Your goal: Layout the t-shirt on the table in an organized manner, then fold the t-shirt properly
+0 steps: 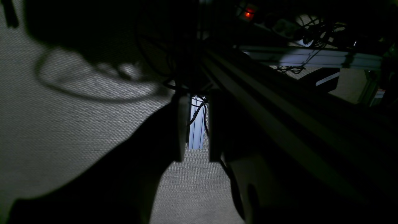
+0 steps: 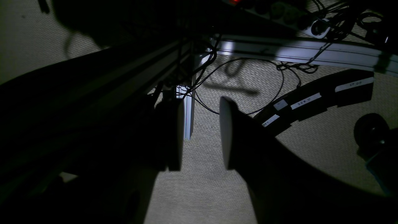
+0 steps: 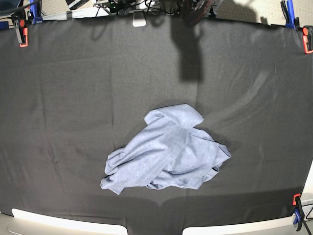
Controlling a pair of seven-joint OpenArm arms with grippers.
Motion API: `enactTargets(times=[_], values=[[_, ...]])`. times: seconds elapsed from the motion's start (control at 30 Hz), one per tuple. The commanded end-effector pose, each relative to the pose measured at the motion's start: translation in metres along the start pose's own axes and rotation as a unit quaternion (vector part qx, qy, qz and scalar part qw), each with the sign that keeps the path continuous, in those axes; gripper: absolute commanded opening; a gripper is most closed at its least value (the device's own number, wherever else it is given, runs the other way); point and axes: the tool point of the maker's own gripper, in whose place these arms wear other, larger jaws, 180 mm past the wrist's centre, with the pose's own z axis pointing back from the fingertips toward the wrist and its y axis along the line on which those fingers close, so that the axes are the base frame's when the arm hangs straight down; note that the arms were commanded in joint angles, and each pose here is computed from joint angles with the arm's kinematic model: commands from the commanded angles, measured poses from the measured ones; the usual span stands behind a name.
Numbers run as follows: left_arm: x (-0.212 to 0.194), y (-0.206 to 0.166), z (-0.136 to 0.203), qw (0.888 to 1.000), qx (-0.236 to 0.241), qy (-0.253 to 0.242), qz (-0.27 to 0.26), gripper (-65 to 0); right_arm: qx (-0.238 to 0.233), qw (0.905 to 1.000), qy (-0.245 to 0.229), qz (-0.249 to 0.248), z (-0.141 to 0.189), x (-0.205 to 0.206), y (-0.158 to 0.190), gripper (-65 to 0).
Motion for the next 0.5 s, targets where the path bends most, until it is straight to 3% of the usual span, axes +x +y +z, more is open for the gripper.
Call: enactTargets(times=[0.0, 0.47], values=[[-0.0003, -0.0022, 0.0004, 1.0, 0.0, -0.004, 0.003, -53.8, 0.005, 0.9999, -0.01, 0.001, 0.0005, 0.006, -0.0002, -45.7], [-0.0011, -0.0021, 0.001, 1.0, 0.0, -0.006, 0.003, -53.8, 0.005, 0.9999, -0.01, 0.001, 0.0005, 0.006, -0.0002, -45.7]])
